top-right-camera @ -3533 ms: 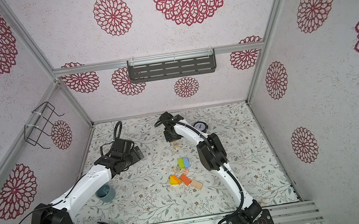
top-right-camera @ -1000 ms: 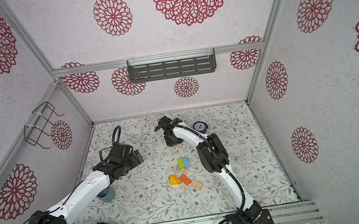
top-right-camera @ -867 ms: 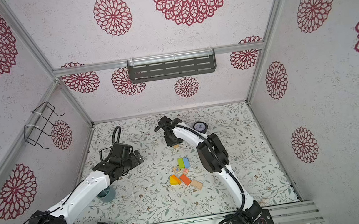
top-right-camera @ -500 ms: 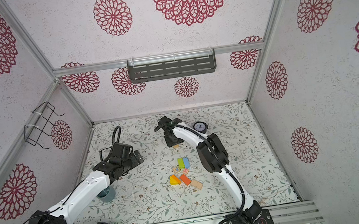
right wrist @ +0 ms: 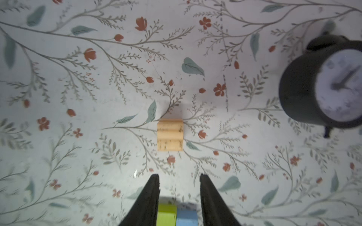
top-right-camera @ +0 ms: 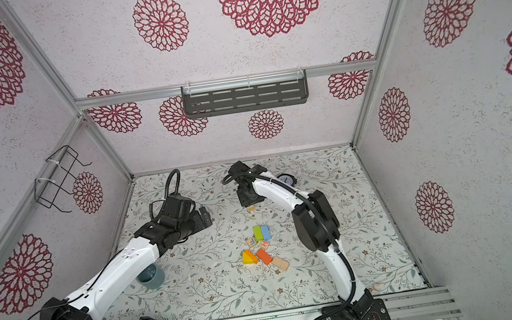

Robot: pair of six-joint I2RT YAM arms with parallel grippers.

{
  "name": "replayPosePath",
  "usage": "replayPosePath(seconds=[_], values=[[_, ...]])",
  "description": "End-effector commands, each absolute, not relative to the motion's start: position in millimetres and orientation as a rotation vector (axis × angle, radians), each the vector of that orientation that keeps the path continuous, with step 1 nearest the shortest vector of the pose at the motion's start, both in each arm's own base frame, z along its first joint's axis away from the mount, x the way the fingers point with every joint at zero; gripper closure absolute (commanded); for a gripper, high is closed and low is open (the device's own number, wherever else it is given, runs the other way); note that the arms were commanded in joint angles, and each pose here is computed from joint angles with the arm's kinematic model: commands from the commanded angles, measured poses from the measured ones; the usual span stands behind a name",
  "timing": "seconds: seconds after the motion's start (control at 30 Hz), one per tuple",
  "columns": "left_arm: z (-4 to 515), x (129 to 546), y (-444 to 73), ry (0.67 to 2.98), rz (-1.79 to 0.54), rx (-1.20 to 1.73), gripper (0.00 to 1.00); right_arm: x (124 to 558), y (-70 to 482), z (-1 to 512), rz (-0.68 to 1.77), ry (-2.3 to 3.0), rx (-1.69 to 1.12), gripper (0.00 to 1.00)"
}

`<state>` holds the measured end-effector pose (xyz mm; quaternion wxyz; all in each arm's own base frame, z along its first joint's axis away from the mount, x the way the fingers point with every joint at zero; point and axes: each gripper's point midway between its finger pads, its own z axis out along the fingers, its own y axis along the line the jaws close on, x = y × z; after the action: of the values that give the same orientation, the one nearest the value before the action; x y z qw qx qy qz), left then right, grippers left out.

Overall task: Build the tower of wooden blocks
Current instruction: 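Move the right gripper back over the block pile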

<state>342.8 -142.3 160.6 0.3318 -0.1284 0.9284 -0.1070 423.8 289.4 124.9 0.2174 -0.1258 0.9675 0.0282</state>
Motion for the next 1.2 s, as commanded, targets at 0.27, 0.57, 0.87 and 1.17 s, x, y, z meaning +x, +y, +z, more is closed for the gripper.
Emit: replayPosePath(seconds=[0.27, 0.57, 0.87, 1.17], values=[[148.5, 339.7, -168.8, 2.473, -0.245, -0.270, 0.03, 350.4, 241.5, 131.5, 0.175, 2.665, -0.275, 0.68], [142.1, 323.9, -157.3, 2.468, -0.249, -0.303, 0.03, 271.4, 258.1, 110.0, 0.197, 2.686, -0.581, 0.66], [142.3, 305.6, -138.8, 2.441, -0.233, -0.342, 0.03, 226.4, 274.2, 94.5, 0.190, 2.677, -0.753, 0.62], [133.3, 296.9, -132.8, 2.451, -0.226, -0.359, 0.03, 216.2, 262.9, 62.4, 0.102, 2.746, -0.778, 0.58]])
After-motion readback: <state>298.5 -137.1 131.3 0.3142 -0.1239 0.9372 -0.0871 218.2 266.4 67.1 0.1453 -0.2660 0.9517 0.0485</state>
